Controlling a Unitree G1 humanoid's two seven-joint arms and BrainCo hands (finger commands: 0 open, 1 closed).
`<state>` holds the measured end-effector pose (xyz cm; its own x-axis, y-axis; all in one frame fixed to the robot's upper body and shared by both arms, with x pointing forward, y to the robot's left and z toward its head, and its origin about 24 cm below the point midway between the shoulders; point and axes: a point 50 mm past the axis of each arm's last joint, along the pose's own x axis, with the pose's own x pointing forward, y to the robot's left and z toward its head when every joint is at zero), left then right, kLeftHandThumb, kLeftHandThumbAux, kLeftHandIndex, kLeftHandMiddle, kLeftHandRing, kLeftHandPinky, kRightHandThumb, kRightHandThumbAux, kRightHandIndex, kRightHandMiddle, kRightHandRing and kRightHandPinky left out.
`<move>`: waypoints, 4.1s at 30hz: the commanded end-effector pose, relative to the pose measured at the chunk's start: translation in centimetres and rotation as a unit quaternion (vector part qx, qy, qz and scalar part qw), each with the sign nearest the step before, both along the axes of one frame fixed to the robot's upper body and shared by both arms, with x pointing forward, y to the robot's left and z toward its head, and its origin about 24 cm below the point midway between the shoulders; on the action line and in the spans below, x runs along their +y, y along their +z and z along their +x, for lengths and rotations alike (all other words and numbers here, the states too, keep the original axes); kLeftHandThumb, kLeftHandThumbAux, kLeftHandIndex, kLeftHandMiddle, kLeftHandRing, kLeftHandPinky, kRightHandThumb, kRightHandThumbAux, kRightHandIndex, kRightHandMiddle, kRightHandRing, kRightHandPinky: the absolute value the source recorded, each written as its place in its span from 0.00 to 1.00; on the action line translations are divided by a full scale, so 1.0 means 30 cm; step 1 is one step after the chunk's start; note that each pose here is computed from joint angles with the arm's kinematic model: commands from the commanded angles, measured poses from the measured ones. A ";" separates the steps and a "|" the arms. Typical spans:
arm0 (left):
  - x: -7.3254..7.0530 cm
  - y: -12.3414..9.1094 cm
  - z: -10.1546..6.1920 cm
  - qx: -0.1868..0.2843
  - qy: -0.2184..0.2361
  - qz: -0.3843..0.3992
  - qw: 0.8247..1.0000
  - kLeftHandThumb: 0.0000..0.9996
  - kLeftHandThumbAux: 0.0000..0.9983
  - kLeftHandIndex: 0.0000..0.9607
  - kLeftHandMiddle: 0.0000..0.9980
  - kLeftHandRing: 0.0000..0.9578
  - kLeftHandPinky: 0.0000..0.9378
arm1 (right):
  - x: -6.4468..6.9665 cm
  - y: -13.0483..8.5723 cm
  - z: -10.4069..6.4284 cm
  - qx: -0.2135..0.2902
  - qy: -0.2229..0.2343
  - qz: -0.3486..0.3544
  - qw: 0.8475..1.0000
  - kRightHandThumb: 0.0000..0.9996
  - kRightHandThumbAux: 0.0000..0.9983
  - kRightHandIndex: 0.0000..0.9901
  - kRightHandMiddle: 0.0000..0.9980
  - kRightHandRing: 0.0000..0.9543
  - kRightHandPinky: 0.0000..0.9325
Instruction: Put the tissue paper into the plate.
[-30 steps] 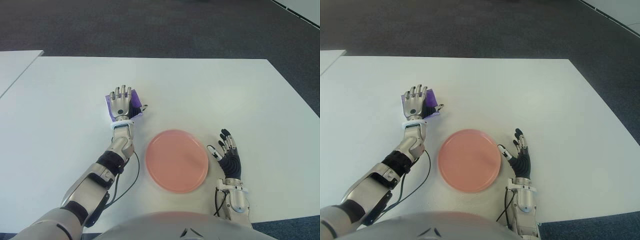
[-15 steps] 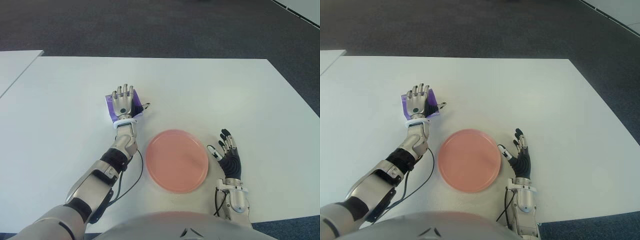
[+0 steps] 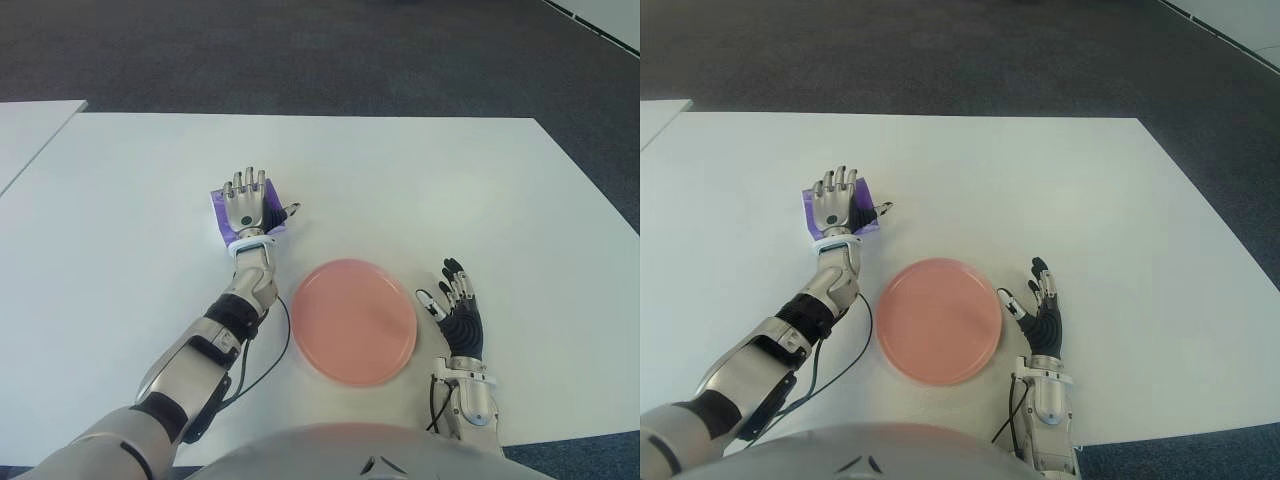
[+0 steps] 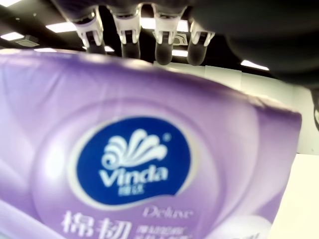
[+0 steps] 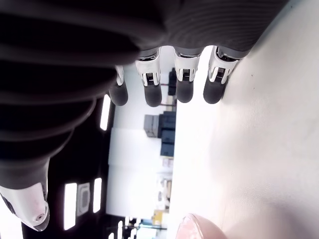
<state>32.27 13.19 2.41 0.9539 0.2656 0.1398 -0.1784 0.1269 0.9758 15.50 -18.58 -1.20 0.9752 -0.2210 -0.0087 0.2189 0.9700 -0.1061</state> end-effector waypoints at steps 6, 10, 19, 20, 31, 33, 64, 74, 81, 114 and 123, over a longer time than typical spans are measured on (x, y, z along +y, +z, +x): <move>-0.005 -0.008 0.003 0.009 0.028 -0.011 1.000 0.17 0.28 0.11 0.07 0.04 0.06 | 0.004 -0.079 -0.063 0.073 -0.017 0.017 0.997 0.10 0.59 0.05 0.10 0.05 0.00; -0.006 -0.013 0.004 0.015 0.033 0.001 0.999 0.17 0.28 0.11 0.07 0.04 0.05 | 0.002 -0.080 -0.064 0.072 -0.015 0.017 0.997 0.10 0.59 0.06 0.11 0.05 0.00; -0.001 -0.022 0.008 0.024 0.037 0.013 0.999 0.14 0.26 0.13 0.07 0.04 0.04 | -0.002 -0.081 -0.063 0.069 -0.014 0.017 0.997 0.10 0.61 0.06 0.09 0.04 0.00; 0.000 -0.024 0.008 0.025 0.037 0.013 0.999 0.14 0.26 0.13 0.07 0.04 0.04 | -0.002 -0.082 -0.063 0.069 -0.014 0.017 0.997 0.10 0.61 0.06 0.09 0.04 0.00; 0.014 -0.037 0.011 0.043 0.041 0.032 0.998 0.13 0.27 0.12 0.07 0.04 0.05 | -0.011 -0.082 -0.062 0.066 -0.018 0.021 0.997 0.09 0.59 0.06 0.09 0.04 0.00; 0.018 -0.039 0.014 0.051 0.039 0.033 0.997 0.13 0.27 0.12 0.07 0.04 0.05 | -0.013 -0.082 -0.062 0.067 -0.017 0.018 0.997 0.09 0.59 0.06 0.08 0.03 0.00; 0.045 -0.110 0.006 0.112 0.012 0.033 0.993 0.14 0.32 0.10 0.08 0.05 0.04 | -0.019 -0.064 -0.064 0.055 -0.018 0.017 0.998 0.06 0.59 0.05 0.08 0.03 0.00; 0.046 -0.160 -0.025 0.136 0.010 0.028 0.990 0.14 0.32 0.10 0.07 0.04 0.02 | -0.024 -0.054 -0.063 0.045 -0.025 0.018 0.999 0.08 0.55 0.07 0.10 0.03 0.00; 0.046 -0.193 -0.045 0.159 0.011 0.015 0.987 0.15 0.33 0.10 0.07 0.04 0.03 | -0.026 -0.042 -0.064 0.048 -0.025 0.013 0.998 0.10 0.54 0.09 0.13 0.04 0.00; 0.032 -0.245 -0.062 0.260 -0.008 -0.025 0.965 0.10 0.31 0.08 0.17 0.18 0.20 | -0.038 -0.018 -0.056 0.035 -0.031 0.010 0.999 0.13 0.55 0.09 0.15 0.07 0.00; 0.028 -0.251 -0.065 0.266 -0.012 -0.030 0.963 0.10 0.32 0.09 0.18 0.18 0.20 | -0.039 -0.014 -0.056 0.031 -0.035 0.010 0.999 0.12 0.55 0.08 0.15 0.07 0.00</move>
